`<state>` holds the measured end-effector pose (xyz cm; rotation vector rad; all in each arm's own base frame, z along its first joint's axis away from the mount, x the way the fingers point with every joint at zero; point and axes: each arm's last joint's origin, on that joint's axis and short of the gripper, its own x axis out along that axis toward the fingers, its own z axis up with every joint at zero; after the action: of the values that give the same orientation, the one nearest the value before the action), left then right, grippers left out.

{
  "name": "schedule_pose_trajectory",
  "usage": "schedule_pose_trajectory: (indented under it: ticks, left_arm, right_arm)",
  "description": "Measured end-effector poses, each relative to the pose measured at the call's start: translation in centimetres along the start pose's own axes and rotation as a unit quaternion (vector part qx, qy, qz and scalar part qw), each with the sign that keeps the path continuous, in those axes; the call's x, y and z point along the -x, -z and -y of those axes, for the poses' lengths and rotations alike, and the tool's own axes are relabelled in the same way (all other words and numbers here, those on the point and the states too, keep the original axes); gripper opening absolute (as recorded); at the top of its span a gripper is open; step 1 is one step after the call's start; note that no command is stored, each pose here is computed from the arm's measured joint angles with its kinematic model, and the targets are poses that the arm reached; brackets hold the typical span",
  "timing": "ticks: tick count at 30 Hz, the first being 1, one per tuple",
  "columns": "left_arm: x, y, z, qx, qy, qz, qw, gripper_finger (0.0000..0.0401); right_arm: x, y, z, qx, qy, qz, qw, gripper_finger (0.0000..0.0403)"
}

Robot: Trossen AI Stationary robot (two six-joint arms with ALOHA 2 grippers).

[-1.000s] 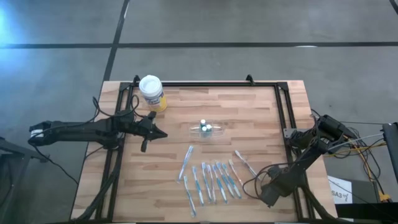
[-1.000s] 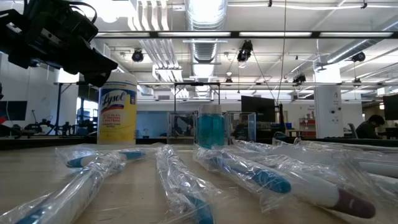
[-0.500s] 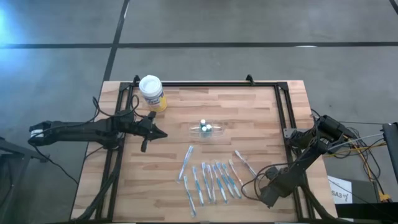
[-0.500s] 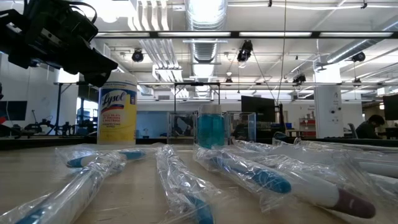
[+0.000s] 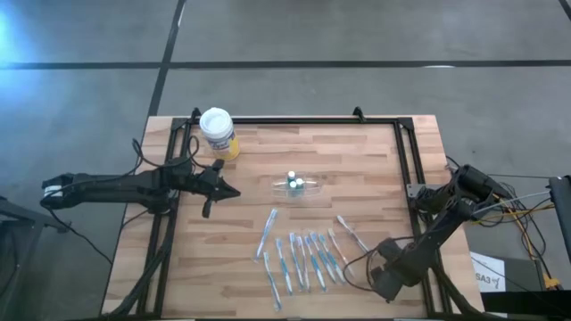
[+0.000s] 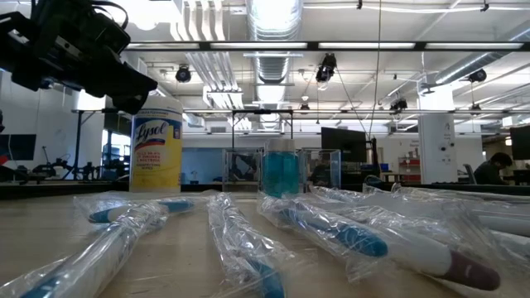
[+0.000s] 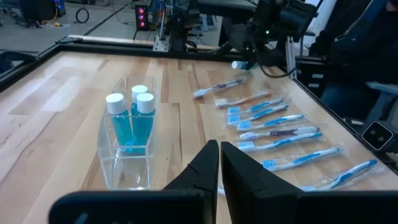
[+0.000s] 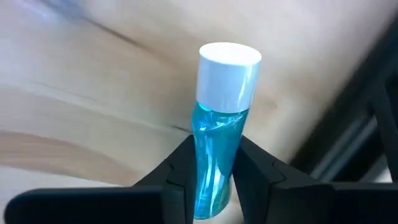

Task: Pick & Place toothbrushing station
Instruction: Put the blue mouthwash bottle into the middle section of the transparent organizer

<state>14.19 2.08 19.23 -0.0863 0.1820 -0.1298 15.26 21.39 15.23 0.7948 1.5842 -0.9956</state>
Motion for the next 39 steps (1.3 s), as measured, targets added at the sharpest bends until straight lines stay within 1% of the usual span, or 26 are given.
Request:
schedule_pose_trajectory:
  ticks: [5, 8, 10, 13, 15, 18, 20, 21, 22, 24, 28, 30, 31, 32, 33, 35, 38, 39]
  left_arm:
    - [0.0, -0.2, 0.0, -0.004, 0.0, 0.009, 1.0, 0.0019]
    - [0.0, -0.2, 0.0, -0.006, 0.0, 0.012, 1.0, 0.0016]
    - [0.0, -0.5, 0.0, -0.009, 0.001, 0.023, 1.0, 0.0016]
    - [0.0, -0.8, 0.1, -0.009, 0.006, 0.04, 0.999, 0.0018]
    - [0.1, -1.0, 0.1, -0.006, 0.009, 0.049, 0.999, 0.002]
    - [0.1, -1.1, 0.1, -0.008, 0.014, 0.056, 0.998, 0.0021]
    - [0.1, -1.2, 0.2, -0.009, 0.018, 0.057, 0.998, 0.002]
    - [0.1, -1.2, 0.2, -0.008, 0.019, 0.057, 0.998, 0.0019]
    - [0.1, -1.3, 0.2, -0.008, 0.022, 0.057, 0.998, 0.0019]
    - [0.1, -1.5, 0.3, -0.008, 0.032, 0.059, 0.998, 0.0019]
    - [0.2, -2.2, 0.4, -0.009, 0.055, 0.067, 0.996, 0.0023]
    - [0.2, -2.6, 0.5, -0.01, 0.059, 0.071, 0.996, 0.0023]
    - [0.2, -2.7, 0.5, -0.011, 0.059, 0.072, 0.996, 0.0023]
    - [0.2, -2.9, 0.5, -0.012, 0.059, 0.071, 0.996, 0.0022]
    - [0.2, -3.0, 0.5, -0.012, 0.06, 0.07, 0.996, 0.002]
    - [0.2, -3.3, 0.5, -0.011, 0.06, 0.067, 0.996, 0.0017]
    - [0.3, -3.9, 0.6, -0.01, 0.066, 0.059, 0.996, 0.0014]
    - [0.3, -4.2, 0.6, -0.011, 0.066, 0.052, 0.996, 0.0015]
  right_arm:
    - [2.5, -0.2, -0.3, 0.018, -0.069, 0.098, 0.993, 0.0074]
    - [4.3, -0.7, -0.7, 0.035, -0.102, 0.171, 0.979, 0.0074]
    - [5.6, -1.2, -1.1, 0.053, -0.123, 0.223, 0.966, 0.0074]
    - [7.9, -2.3, -2.1, 0.095, -0.16, 0.314, 0.931, 0.0074]
    - [9.4, -3.3, -2.8, 0.12, -0.166, 0.366, 0.908, 0.0074]
    - [11.2, -5.3, -4.2, 0.157, -0.164, 0.41, 0.883, 0.0074]
    - [12.1, -6.8, -5.4, 0.192, -0.168, 0.44, 0.861, 0.0074]
    - [12.6, -7.5, -6.1, 0.213, -0.174, 0.455, 0.847, 0.0074]
    - [13.1, -8.2, -6.9, 0.238, -0.181, 0.469, 0.831, 0.0074]
    - [14.1, -9.7, -8.3, 0.286, -0.204, 0.499, 0.792, 0.0074]
    - [15.6, -11.9, -10.5, 0.377, -0.268, 0.549, 0.696, 0.0074]
    - [15.9, -13.0, -10.8, 0.397, -0.287, 0.57, 0.66, 0.0074]
    - [15.8, -13.5, -10.9, 0.401, -0.291, 0.579, 0.647, 0.0074]
    - [15.6, -14.1, -10.9, 0.404, -0.288, 0.587, 0.64, 0.0075]
    - [15.2, -14.7, -10.8, 0.409, -0.279, 0.591, 0.636, 0.0075]
    - [14.4, -15.9, -10.7, 0.415, -0.269, 0.595, 0.634, 0.0075]
    - [12.8, -17.8, -10.3, 0.411, -0.282, 0.594, 0.632, 0.0075]
    - [12.2, -18.3, -10.1, 0.411, -0.292, 0.593, 0.628, 0.0075]
